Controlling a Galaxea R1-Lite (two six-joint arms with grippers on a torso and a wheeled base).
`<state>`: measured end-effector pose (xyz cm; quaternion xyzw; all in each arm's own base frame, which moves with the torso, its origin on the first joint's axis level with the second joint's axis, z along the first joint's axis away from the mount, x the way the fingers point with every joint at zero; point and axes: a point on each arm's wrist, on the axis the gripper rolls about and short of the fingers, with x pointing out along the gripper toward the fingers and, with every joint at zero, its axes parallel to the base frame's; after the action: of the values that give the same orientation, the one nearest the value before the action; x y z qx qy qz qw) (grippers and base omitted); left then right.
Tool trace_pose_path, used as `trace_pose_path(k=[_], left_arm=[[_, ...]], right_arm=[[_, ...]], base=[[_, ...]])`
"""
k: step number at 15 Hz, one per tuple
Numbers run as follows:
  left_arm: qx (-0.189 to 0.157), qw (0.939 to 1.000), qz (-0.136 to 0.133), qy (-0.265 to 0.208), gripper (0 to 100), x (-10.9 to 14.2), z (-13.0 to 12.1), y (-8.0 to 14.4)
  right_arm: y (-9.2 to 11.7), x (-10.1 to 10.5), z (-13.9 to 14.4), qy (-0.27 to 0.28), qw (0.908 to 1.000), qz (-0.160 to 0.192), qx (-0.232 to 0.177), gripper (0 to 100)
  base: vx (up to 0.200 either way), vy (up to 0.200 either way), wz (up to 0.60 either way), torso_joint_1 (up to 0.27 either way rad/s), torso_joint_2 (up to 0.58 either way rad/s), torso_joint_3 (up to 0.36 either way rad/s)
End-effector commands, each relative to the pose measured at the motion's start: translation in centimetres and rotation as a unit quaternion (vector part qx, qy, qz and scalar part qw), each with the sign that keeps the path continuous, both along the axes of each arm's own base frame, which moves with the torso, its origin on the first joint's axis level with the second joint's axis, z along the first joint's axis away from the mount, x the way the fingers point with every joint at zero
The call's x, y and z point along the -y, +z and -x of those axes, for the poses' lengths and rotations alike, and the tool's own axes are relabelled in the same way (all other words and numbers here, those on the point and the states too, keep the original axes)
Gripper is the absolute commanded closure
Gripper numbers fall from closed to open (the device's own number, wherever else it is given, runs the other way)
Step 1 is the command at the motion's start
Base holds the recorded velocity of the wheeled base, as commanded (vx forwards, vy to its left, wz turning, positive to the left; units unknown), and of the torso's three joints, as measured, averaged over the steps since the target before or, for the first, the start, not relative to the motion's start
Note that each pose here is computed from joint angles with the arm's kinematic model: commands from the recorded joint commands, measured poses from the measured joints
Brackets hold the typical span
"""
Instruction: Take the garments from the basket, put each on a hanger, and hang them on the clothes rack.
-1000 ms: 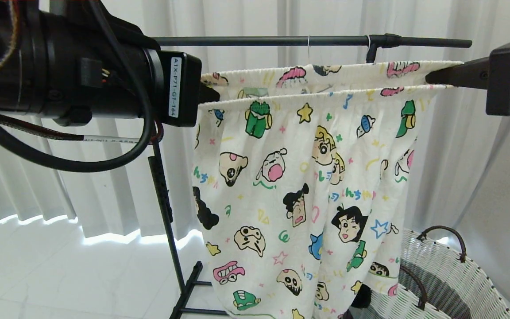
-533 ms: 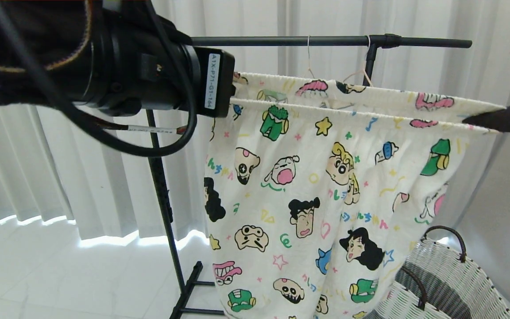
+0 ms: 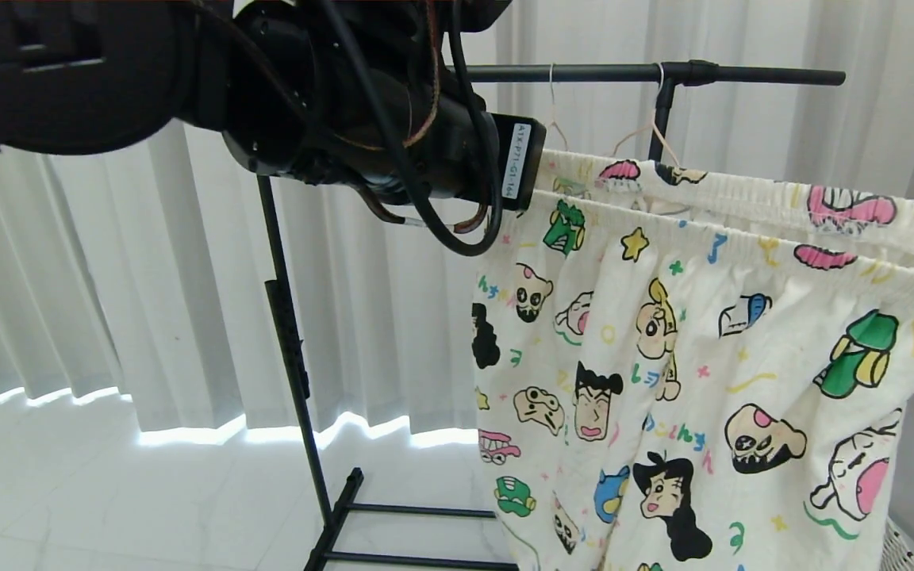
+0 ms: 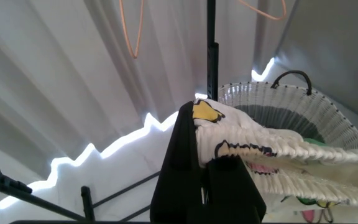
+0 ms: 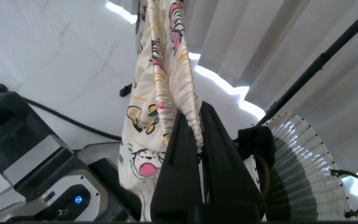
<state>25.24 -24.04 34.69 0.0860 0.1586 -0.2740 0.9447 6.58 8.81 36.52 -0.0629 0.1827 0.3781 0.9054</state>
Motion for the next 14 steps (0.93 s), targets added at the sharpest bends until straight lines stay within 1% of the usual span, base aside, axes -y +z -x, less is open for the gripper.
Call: trace_pose_path(k=[1, 2, 3, 4, 7, 9, 10, 11, 13, 14], left_arm=[[-0.007, 1.0000, -0.006, 0.000, 100, 0.4, -0.4, -0.6], [-0.001, 1.0000, -0.001, 0.000, 100, 0.0, 0.0, 0.0], [0.001, 1.0000, 0.002, 0.000, 100, -0.2, 0.3, 0.3], [0.009, 0.9999, 0.010, -0.001, 100, -0.9, 0.9, 1.2], [0.002, 1.0000, 0.008, 0.000, 100, -1.5, 1.5, 1.0], [0.005, 0.9999, 0.013, 0.000, 100, -2.1, 2.2, 1.5], [0.008, 0.9998, 0.016, -0.002, 100, -2.8, 3.0, 1.9], [0.006, 0.9998, 0.018, -0.009, 100, -3.5, 3.7, 2.0], [-0.005, 0.9985, 0.030, -0.047, 100, -5.4, 5.9, 2.3], [-0.009, 0.9968, 0.038, -0.069, 100, -6.4, 7.1, 2.5]], right_arm=[[0.0, -0.2, -0.2, -0.002, 1.0000, -0.002, 0.003, 100], [0.0, -0.6, -0.6, -0.022, 0.9997, -0.002, 0.010, 100], [0.0, -0.8, -0.8, -0.029, 0.9995, -0.001, 0.013, 100], [0.1, -1.2, -1.2, -0.044, 0.9988, -0.002, 0.020, 100], [0.1, -1.6, -1.5, -0.045, 0.9988, -0.001, 0.021, 100], [0.2, -1.8, -2.4, -0.065, 0.9975, -0.009, 0.028, 100], [0.5, -2.4, -3.8, -0.089, 0.9949, -0.026, 0.042, 100], [0.7, -3.0, -4.8, -0.099, 0.9931, -0.039, 0.051, 100], [0.6, -4.9, -8.1, -0.122, 0.9879, -0.064, 0.072, 100], [0.6, -6.0, -9.3, -0.120, 0.9856, -0.082, 0.086, 100]], base=[[0.000, 0.000, 0.00, 0.000, 0.00, 0.000], [0.000, 0.000, 0.00, 0.000, 0.00, 0.000], [0.000, 0.000, 0.00, 0.000, 0.00, 0.000], [0.000, 0.000, 0.00, 0.000, 0.00, 0.000], [0.000, 0.000, 0.00, 0.000, 0.00, 0.000], [0.000, 0.000, 0.00, 0.000, 0.00, 0.000], [0.000, 0.000, 0.00, 0.000, 0.00, 0.000], [0.000, 0.000, 0.00, 0.000, 0.00, 0.000], [0.000, 0.000, 0.00, 0.000, 0.00, 0.000], [0.000, 0.000, 0.00, 0.000, 0.00, 0.000]])
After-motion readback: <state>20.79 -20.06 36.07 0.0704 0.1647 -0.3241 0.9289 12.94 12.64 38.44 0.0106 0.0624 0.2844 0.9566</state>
